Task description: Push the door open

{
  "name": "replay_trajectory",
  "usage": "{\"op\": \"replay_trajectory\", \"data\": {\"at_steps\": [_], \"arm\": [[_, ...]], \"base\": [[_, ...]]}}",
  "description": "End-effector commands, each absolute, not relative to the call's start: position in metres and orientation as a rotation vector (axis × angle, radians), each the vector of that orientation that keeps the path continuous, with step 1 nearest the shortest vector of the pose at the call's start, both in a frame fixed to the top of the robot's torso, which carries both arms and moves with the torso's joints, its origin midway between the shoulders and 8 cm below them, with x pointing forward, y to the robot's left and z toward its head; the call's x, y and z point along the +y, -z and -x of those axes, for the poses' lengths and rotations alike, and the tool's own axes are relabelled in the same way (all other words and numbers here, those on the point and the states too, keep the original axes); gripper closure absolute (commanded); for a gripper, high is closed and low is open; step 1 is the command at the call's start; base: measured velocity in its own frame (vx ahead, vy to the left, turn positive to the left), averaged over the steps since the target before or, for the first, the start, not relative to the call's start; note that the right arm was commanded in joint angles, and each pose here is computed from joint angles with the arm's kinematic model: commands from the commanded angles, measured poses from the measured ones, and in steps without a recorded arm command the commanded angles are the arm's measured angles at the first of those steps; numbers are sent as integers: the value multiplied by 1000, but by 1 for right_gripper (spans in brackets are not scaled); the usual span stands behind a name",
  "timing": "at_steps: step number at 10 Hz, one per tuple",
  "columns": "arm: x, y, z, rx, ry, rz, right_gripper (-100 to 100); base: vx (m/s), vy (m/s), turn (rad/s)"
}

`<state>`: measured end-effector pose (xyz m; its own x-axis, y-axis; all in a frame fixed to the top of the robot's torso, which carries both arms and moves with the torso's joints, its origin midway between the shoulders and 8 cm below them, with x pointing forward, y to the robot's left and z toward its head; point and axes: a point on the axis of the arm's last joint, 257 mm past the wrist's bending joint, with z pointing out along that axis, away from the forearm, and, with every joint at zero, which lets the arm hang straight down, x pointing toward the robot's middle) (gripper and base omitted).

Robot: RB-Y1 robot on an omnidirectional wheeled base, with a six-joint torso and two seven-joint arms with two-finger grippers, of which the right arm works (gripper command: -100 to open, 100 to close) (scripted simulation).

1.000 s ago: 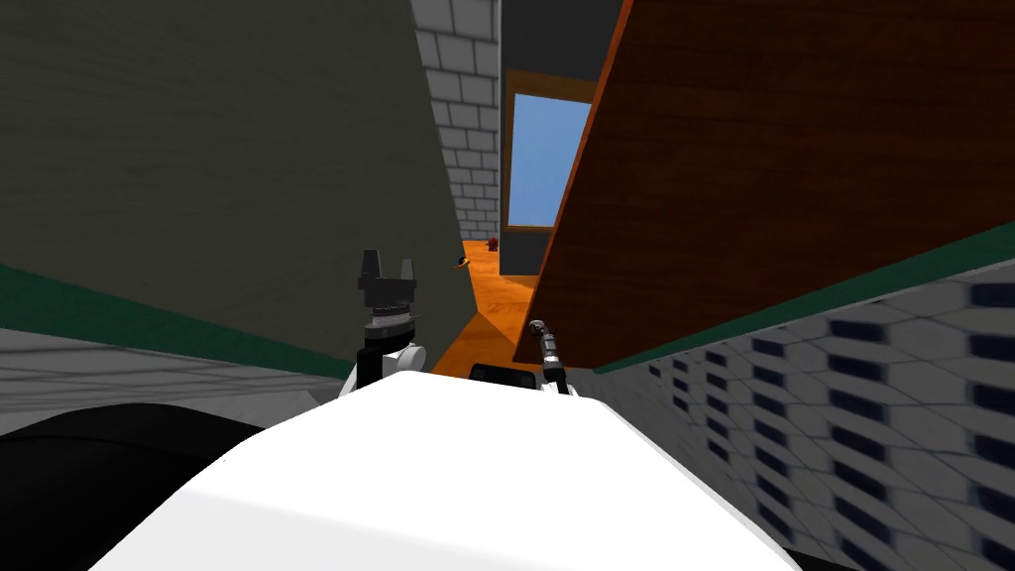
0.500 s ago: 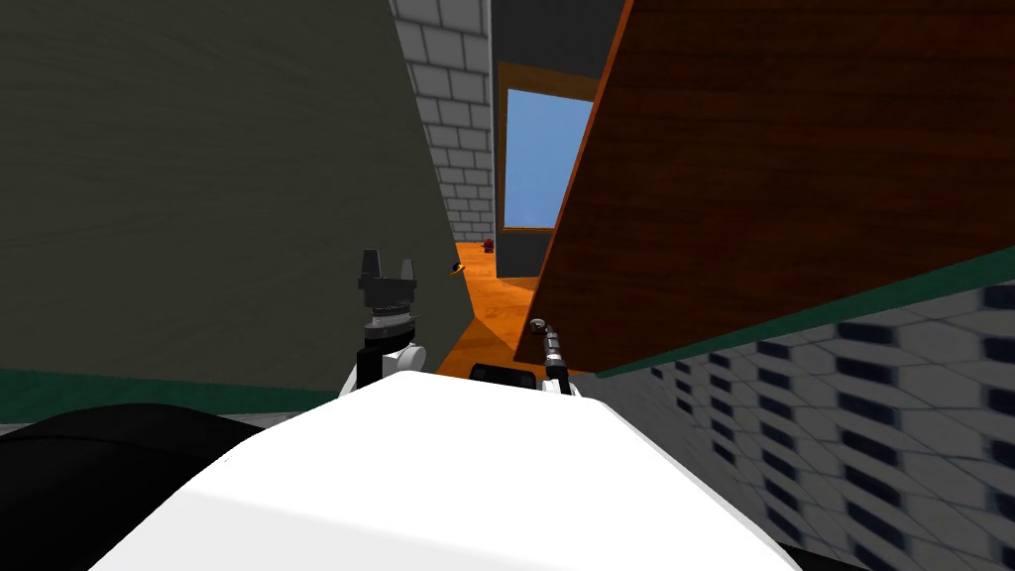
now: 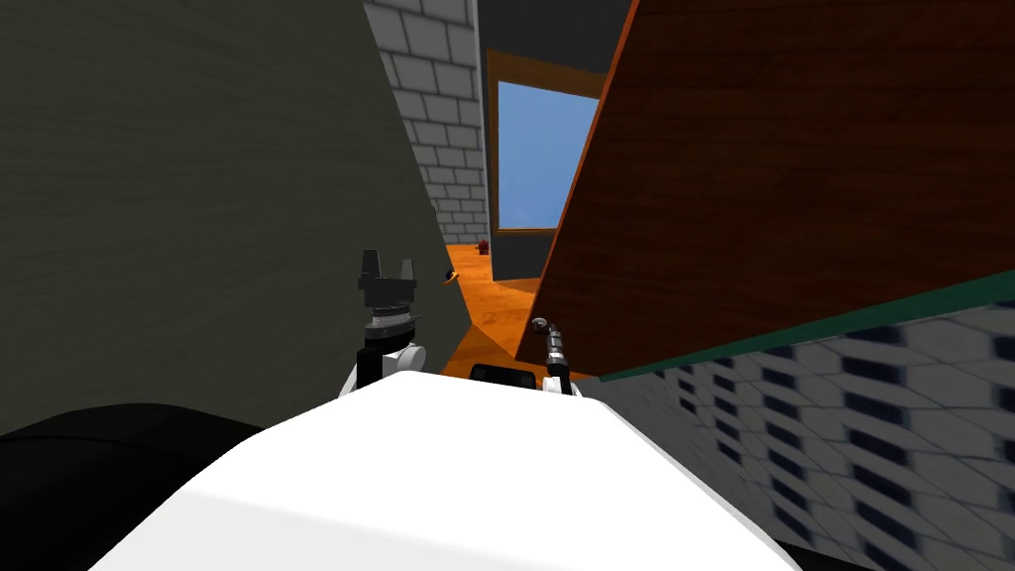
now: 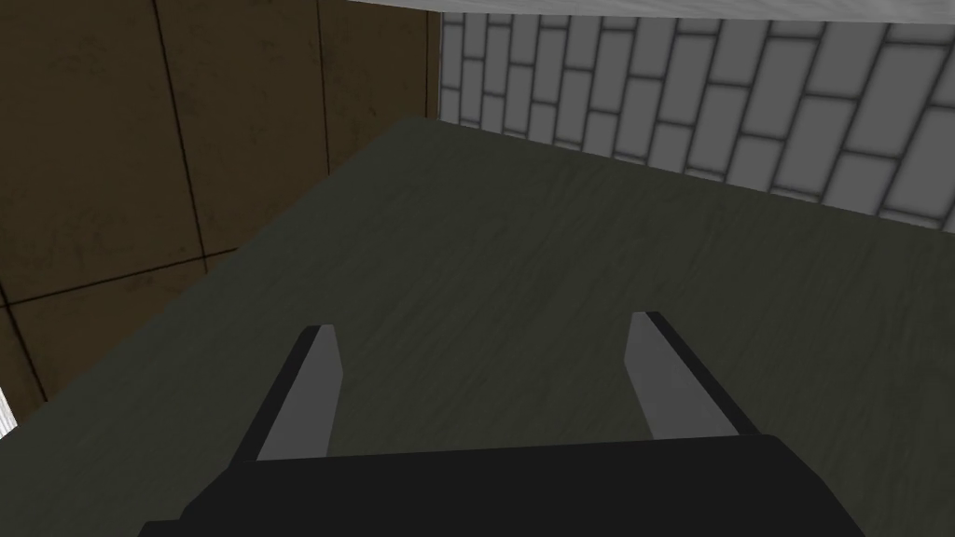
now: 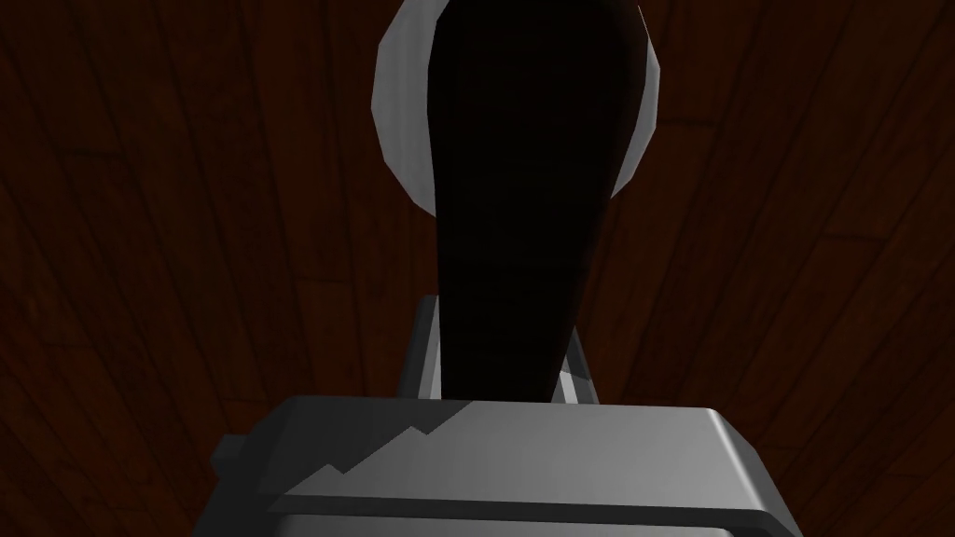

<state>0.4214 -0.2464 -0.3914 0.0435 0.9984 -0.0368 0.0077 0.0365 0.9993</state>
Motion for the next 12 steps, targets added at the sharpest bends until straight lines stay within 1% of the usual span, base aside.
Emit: {"op": "replay_trajectory", "data": {"at_steps": [1,10,12], "arm": [[-259,388,-423,1162,-1125,-1210,100],[-265,391,-426,1082,-1082,-1285,100],[-298,390,-422,1076,-1030,-1269,100]], "base": [[163,111,-127],[171,74,-77],[121,-7,-40]]}}
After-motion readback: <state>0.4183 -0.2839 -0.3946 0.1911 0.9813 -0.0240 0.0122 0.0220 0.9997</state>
